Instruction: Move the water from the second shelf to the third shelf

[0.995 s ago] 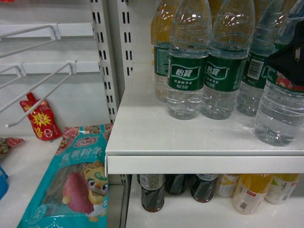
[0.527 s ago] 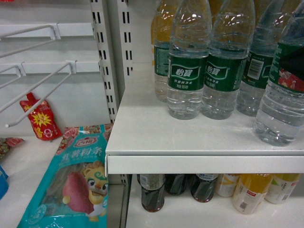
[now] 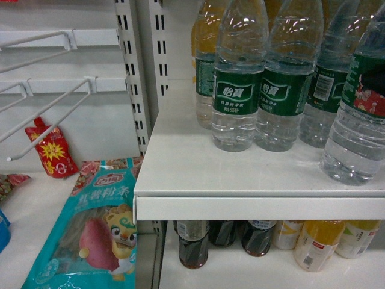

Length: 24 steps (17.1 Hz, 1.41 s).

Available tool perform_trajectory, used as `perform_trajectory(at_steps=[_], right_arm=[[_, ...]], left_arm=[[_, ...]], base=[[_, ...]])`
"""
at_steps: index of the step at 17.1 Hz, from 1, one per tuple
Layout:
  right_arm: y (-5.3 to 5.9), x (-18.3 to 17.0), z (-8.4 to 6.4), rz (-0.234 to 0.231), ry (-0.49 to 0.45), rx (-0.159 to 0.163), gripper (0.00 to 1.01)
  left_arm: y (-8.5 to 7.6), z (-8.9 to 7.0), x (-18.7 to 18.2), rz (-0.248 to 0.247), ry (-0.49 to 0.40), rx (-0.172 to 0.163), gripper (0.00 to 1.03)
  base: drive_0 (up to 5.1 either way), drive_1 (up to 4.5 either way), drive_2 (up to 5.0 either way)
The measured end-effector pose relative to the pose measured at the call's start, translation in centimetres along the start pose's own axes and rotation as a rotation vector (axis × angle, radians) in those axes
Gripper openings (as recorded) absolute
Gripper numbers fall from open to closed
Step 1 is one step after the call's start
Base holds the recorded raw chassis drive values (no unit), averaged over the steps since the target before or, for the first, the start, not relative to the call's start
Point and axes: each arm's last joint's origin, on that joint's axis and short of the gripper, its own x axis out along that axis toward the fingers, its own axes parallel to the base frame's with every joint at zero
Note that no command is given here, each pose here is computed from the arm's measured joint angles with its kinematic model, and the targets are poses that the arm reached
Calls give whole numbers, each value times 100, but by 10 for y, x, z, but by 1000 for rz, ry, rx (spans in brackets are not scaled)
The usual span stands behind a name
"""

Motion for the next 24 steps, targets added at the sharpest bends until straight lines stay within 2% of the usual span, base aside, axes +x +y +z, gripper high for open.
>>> perform_trajectory(at_steps=[5,7,8,9,10,11,12,13,15,20,24], right_arm=[[1,-7,0,21,-7,0,98],[3,-30,-2,41,-17,2,98],[2,-47,-6,28,-27,14,98],[-5,-71,-13,-5,-58,56,98],[-7,-98,-20,-25,-92,78,98],[3,-126,-33,-202,-363,1,71],[4,-131,-41,-226,-357,3,61],[5,-137,-53,-232,-358,-1,47],[7,-141,-65,-233,-384,-6,19],[7,-140,-75,-233,-374,-5,2],[7,-140,-82,-234,-368,-9,2]], left_arm=[[0,0,0,0,0,0,98],[0,0,0,0,0,0,98],[0,0,0,0,0,0,98],[0,0,0,0,0,0,98],[0,0,0,0,0,0,98],[0,0,0,0,0,0,98],[0,0,0,0,0,0,98],[0,0,0,0,0,0,98],[0,0,0,0,0,0,98],[0,0,0,0,0,0,98],[0,0,0,0,0,0,98]], base=[[0,0,0],[0,0,0],[0,0,0],[0,0,0],[0,0,0],[0,0,0],[0,0,0],[0,0,0],[0,0,0],[0,0,0],[0,0,0]])
